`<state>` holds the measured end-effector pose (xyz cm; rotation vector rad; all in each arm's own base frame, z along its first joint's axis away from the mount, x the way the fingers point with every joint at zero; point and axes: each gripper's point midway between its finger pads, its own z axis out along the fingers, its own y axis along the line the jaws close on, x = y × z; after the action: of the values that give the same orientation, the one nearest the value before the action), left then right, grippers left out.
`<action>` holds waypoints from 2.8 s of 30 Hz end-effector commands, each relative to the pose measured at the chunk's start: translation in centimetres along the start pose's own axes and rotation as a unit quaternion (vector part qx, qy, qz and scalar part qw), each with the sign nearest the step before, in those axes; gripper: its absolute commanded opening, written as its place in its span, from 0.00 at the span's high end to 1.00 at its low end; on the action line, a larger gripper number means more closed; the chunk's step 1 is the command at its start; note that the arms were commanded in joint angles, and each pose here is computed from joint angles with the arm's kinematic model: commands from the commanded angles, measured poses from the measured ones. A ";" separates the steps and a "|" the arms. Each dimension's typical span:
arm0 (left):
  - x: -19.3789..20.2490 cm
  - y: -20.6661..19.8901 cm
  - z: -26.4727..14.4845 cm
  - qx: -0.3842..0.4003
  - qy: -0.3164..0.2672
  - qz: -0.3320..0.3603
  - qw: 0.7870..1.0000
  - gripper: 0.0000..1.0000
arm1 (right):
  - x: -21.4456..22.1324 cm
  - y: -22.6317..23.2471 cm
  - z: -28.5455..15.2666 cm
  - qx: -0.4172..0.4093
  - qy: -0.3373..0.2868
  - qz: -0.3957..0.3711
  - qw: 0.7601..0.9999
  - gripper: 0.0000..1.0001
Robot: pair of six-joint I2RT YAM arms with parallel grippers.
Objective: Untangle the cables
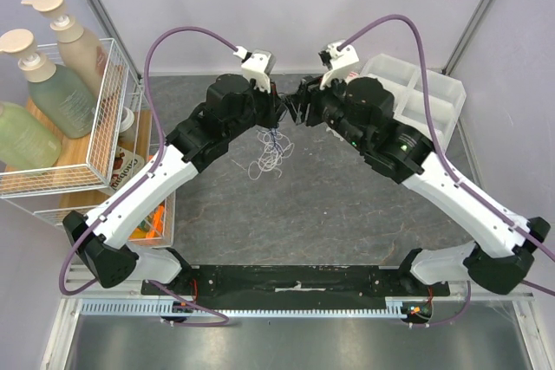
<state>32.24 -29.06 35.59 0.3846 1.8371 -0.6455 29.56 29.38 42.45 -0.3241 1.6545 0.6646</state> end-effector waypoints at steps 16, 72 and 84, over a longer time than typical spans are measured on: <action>-3.2 0.4 -1.4 -0.068 -0.048 -0.003 0.997 0.98 | 3.5 -4.3 3.4 0.235 0.058 -0.138 0.960 0.48; -22.2 -10.4 -17.0 0.247 -0.291 -0.095 0.920 0.98 | 19.0 -4.2 2.8 -0.085 0.123 0.008 0.989 0.55; -19.8 -8.3 -11.8 0.172 -0.221 -0.112 0.954 0.98 | 13.5 -6.2 -2.0 -0.058 0.142 -0.085 0.985 0.15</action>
<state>22.31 -26.44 63.21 0.2781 1.1631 -1.1991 29.33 26.38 21.13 -0.5692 1.9713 0.6612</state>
